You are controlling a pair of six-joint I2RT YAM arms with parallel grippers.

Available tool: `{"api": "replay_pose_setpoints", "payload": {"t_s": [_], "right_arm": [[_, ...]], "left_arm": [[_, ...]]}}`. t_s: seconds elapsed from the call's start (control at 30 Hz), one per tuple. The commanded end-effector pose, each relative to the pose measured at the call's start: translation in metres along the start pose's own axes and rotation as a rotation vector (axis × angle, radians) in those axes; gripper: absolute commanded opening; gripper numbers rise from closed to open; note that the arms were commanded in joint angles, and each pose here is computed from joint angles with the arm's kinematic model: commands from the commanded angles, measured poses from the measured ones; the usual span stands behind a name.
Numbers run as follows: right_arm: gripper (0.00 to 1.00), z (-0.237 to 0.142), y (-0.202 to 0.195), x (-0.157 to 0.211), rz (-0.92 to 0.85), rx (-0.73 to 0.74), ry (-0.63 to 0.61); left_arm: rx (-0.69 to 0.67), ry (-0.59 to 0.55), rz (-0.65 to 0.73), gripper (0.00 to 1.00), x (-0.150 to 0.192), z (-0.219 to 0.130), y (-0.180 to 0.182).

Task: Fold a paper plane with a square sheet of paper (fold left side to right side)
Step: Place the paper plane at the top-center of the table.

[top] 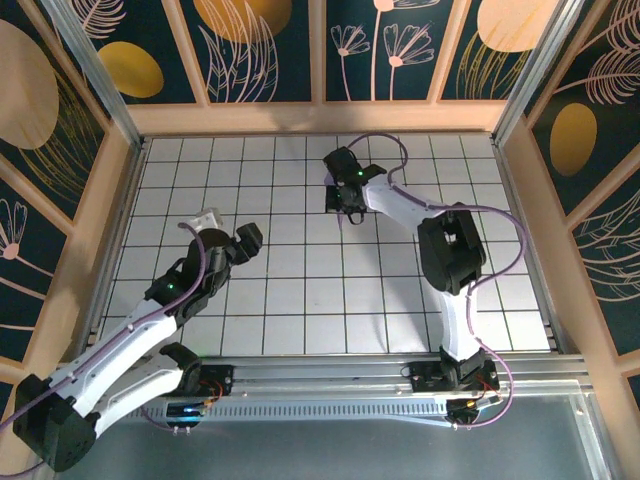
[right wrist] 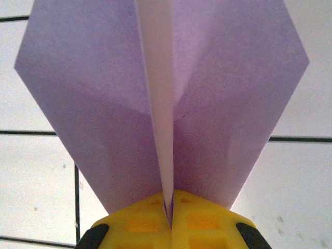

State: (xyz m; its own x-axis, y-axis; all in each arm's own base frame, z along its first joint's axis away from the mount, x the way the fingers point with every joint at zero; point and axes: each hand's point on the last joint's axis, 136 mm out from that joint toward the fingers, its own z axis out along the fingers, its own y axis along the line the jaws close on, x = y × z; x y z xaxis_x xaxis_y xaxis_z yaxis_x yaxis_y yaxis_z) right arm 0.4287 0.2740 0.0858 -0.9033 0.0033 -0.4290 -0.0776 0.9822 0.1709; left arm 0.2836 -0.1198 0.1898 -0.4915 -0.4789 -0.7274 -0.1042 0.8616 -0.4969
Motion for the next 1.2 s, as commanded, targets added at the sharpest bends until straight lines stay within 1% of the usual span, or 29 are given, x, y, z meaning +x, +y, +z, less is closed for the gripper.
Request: {"api": "replay_pose_setpoints", "payload": {"t_s": [0.0, 0.3, 0.57, 1.03, 1.17], "right_arm": [[0.0, 0.01, -0.004, -0.002, -0.007, 0.043, 0.032], [0.0, 0.035, 0.003, -0.007, 0.008, 0.06, 0.073], [0.0, 0.053, 0.003, -0.005, 0.026, 0.063, 0.11], [0.0, 0.072, -0.001, 0.011, 0.022, 0.066, 0.157], [0.04, 0.074, -0.003, 0.014, 0.018, 0.067, 0.163]], "left_arm": [[-0.045, 0.005, 0.026, 0.87, 0.008, -0.003, 0.016], [-0.068, 0.035, 0.034, 0.88, 0.021, 0.0, 0.026], [-0.068, 0.061, 0.052, 0.88, 0.026, 0.006, 0.024], [-0.055, 0.068, 0.047, 0.88, 0.027, 0.007, 0.021], [-0.046, 0.061, 0.039, 0.88, 0.025, 0.006, 0.019]]}}
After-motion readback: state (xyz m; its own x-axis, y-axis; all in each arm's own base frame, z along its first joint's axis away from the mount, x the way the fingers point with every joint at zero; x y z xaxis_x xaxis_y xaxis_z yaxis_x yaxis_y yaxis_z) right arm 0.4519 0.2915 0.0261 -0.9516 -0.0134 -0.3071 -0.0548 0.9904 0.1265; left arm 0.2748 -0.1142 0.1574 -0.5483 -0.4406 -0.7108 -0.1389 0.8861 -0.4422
